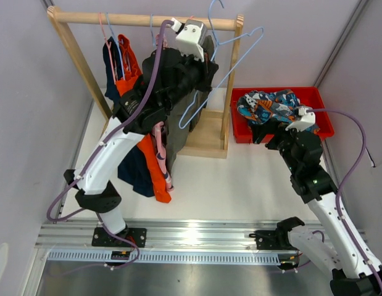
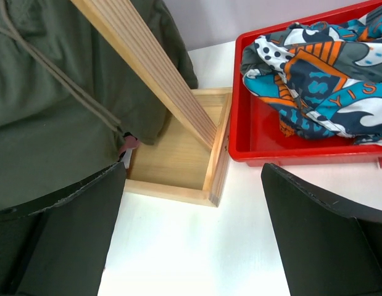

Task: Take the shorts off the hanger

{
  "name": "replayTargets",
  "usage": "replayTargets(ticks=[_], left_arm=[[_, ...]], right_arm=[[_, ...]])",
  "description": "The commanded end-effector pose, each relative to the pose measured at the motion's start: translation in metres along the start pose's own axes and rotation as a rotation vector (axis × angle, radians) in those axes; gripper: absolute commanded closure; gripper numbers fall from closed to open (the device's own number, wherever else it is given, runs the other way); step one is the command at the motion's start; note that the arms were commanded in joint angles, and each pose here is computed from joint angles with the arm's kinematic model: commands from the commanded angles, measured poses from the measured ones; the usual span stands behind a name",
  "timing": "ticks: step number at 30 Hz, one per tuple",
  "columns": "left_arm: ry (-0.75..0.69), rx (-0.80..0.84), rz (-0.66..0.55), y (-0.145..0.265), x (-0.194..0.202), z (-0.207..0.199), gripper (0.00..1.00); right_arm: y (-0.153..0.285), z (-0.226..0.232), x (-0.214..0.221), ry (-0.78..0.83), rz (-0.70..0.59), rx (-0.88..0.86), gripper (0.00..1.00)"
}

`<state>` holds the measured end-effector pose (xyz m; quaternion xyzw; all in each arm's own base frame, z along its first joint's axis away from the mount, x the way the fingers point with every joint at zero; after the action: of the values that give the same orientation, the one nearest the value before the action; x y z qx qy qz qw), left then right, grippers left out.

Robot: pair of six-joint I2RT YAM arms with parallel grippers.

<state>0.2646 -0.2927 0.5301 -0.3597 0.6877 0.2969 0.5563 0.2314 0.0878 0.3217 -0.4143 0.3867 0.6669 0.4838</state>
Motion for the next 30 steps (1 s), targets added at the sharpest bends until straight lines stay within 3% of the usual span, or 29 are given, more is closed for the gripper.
replayTargets(ticks=[1, 6, 8, 15, 21, 30], left_arm=[[-0.066, -0.004, 0.036, 0.015, -0.005, 0.009, 1.00], [-0.077, 0.013, 0.176, 0.061, 0.028, 0.023, 1.00], [-0.075, 0.003, 0.188, 0.087, 0.029, 0.032, 1.00], [-0.105, -0.124, 0.203, 0.112, 0.031, 0.053, 1.00], [-0.125, -0.163, 0.137, 0.089, 0.020, 0.051, 1.00], [-0.112, -0.147, -0.052, 0.009, -0.016, 0.028, 1.00]], right_arm=[[0.010, -0.003, 0.002, 0.000, -0.004, 0.019, 0.01], [0.010, -0.007, 0.008, 0.010, 0.011, 0.037, 0.01], [0.009, -0.006, 0.009, 0.008, 0.012, 0.034, 0.01], [0.004, -0.004, 0.015, -0.029, 0.018, 0.021, 0.01], [0.009, -0.004, 0.022, -0.026, 0.038, 0.028, 0.01], [0.017, -0.011, 0.031, -0.015, 0.059, 0.049, 0.00]])
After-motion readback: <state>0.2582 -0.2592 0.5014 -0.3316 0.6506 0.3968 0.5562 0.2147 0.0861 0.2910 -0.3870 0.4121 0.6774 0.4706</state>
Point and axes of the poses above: each gripper's point midway between its finger pads, its own y axis back along the fingers, its own z axis along the line the jaws close on, x = y × z, the point moved 7 cm from there along y, back along the fingers, and after that the axes turned 2 degrees about y, right-handed, at the moved point
